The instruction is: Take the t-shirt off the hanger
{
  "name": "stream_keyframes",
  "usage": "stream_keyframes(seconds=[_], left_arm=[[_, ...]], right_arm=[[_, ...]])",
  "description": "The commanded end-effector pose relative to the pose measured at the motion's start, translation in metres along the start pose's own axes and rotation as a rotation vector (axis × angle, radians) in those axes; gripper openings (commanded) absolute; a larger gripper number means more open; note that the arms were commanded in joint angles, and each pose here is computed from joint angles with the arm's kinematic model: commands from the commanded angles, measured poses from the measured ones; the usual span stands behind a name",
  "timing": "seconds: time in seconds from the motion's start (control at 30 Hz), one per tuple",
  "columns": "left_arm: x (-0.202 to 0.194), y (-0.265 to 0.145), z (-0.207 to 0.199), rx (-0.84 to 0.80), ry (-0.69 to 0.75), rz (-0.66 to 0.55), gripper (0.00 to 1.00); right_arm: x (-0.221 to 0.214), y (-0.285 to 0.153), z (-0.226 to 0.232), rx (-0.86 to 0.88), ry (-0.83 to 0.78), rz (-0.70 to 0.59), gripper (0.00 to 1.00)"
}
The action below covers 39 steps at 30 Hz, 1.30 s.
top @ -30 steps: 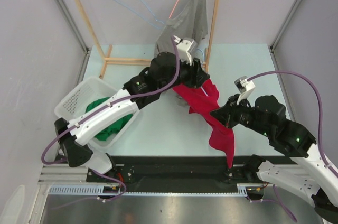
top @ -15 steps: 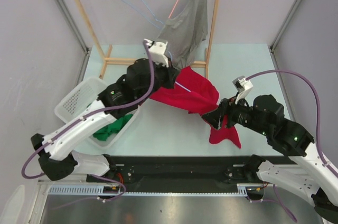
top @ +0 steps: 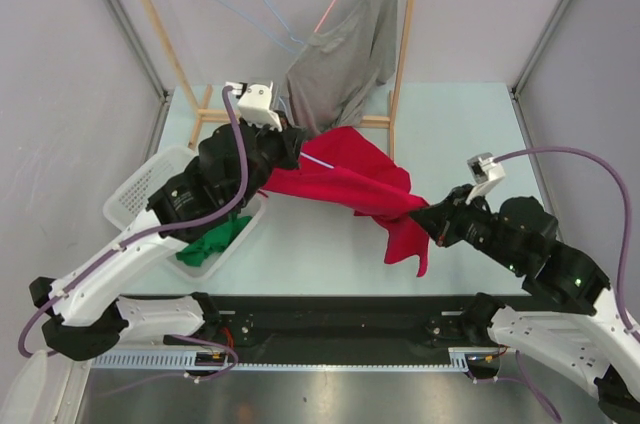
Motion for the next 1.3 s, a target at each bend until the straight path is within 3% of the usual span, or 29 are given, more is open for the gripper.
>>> stream_keyframes(seconds=[0.0,0.13,0.17,0.2,0.3,0.4,0.6,0.83,1.03,1.07,1.2,1.27], left_arm=[[0.006,-0.013,0.018,0.107,-0.023,-0.047,0.0],[-0.006,-0.033,0.05,0.37,-0.167,-0.096,0.0],[-0.001,-0.05,0.06,0.395,-0.272,-0.161,0.0],[-0.019,-0.051,0.067,0.453,-0.288,-0.165,0.0],[-0.027,-0.072,0.083,0.48,-0.448,-0.286,0.0],[-0.026,-0.08,0.089,0.492,-0.527,-0.334,0.0],[-0.017,-0.079,0.086,0.505,-0.565,-0.312,0.0],[-0.004,-0.073,0.06,0.273,-0.681,-0.303,0.0],[0.021,-0.07,0.016,-0.141,-0.822,-0.328,0.0],[0.024,-0.066,0.008,-0.188,-0.826,-0.305,0.0],[0.048,-0.076,-0.016,-0.426,-0.914,-0.273,0.0],[0.059,-0.082,-0.02,-0.502,-0.956,-0.304,0.0]], right_arm=[[0.014,-0.012,-0.004,-0.066,0.064,-0.128,0.0],[0.022,-0.028,-0.021,-0.228,0.193,-0.274,0.0],[0.024,-0.037,-0.026,-0.245,0.235,-0.327,0.0],[0.025,-0.043,-0.034,-0.295,0.263,-0.38,0.0],[0.023,-0.056,-0.044,-0.306,0.357,-0.469,0.0],[0.02,-0.056,-0.045,-0.293,0.363,-0.468,0.0],[0.014,-0.045,-0.044,-0.296,0.342,-0.404,0.0],[0.011,-0.031,-0.03,-0.193,0.257,-0.31,0.0],[-0.004,0.008,-0.013,-0.116,0.177,-0.087,0.0],[-0.011,0.02,-0.01,-0.111,0.169,-0.007,0.02],[-0.024,0.039,-0.011,-0.141,0.164,0.109,0.01],[-0.025,0.04,-0.013,-0.168,0.174,0.102,0.1]])
Point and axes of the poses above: each gripper's point midway between its finger pads, its own y axis out along the fingers, its own z axis along the line the jaws close on, x = y × z, the point moved 8 cm from there along -y, back along the fingers, and after that the axes turned 10 degrees about y, right-handed, at the moved point
